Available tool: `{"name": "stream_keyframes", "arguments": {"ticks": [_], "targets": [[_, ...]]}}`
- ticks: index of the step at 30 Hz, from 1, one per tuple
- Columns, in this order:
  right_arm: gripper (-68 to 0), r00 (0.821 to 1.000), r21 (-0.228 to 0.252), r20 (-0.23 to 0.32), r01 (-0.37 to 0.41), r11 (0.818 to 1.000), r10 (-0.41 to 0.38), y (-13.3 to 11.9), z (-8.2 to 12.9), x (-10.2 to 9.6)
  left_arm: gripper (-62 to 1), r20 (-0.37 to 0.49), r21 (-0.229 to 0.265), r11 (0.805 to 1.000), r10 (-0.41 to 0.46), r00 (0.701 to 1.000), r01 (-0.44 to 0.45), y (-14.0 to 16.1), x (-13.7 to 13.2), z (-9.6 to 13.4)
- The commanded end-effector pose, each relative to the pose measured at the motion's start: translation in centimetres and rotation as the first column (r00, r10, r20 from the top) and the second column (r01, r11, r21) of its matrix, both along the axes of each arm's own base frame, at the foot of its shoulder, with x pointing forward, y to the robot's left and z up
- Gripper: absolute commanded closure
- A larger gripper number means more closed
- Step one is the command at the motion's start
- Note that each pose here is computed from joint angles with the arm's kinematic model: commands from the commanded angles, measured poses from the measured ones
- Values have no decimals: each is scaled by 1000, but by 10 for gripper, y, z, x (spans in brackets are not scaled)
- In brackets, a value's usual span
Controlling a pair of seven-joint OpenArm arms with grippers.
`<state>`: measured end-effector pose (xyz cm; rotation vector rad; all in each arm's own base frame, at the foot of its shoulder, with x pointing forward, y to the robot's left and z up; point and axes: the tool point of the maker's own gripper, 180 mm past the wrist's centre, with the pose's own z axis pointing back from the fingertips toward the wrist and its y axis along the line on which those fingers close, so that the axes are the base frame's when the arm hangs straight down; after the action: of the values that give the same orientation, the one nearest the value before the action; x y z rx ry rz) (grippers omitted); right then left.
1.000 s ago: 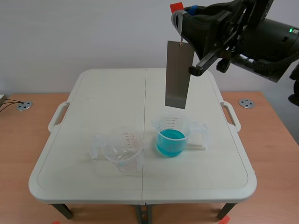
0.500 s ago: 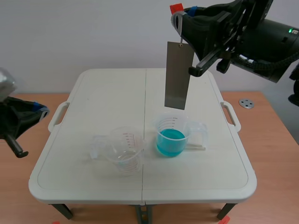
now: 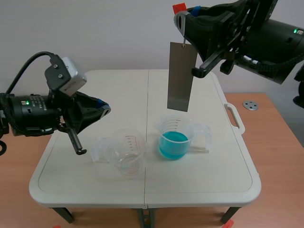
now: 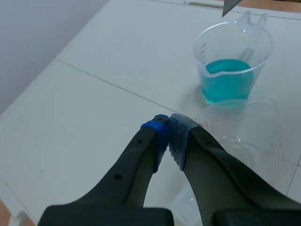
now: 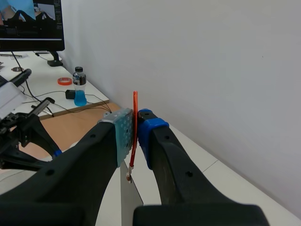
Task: Hold the metal plate by the orange handle, dip it into the blue solution, take it out and point at it, then put the plate back in the beaker on the left.
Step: 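Raise the plate and point at it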
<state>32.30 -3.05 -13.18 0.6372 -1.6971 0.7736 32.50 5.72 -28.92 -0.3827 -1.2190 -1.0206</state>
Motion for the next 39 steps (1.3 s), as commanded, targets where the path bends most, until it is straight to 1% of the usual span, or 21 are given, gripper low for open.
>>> {"name": "stream_keyframes", "arguments": {"ticks": [1, 4, 8, 15, 17, 20, 22, 39], "targets": [[-13, 999, 17, 45, -8, 1000, 7, -2, 15, -2, -15, 20, -27, 1000, -13, 1000, 14, -10, 3, 9], [-13, 999, 18, 45, -8, 1000, 7, -2, 15, -2, -15, 18, -25, 999, -45, 999, 45, -27, 2, 9], [-13, 999, 17, 45, -8, 1000, 7, -2, 15, -2, -15, 19, -1, 997, -80, 997, 80, -46, 0, 6], [-13, 999, 17, 45, -8, 1000, 7, -2, 16, -2, -15, 33, 5, 995, -99, 995, 99, -67, -1, 6], [-13, 999, 17, 45, -8, 1000, 7, -2, 16, -2, -15, 44, 1, 996, -84, 996, 84, -69, 2, 8], [-13, 999, 17, 45, -8, 1000, 7, -2, 16, -2, -15, 67, 9, 999, -53, 996, 52, -70, 8, 9], [-13, 999, 17, 45, -7, 1000, 7, -2, 15, -2, -15, 73, 18, 999, -52, 996, 51, -71, 8, 8], [-13, 999, 17, 45, -7, 1000, 7, -2, 15, -2, -15, 76, 15, 999, -54, 996, 53, -73, 9, 10]]}}
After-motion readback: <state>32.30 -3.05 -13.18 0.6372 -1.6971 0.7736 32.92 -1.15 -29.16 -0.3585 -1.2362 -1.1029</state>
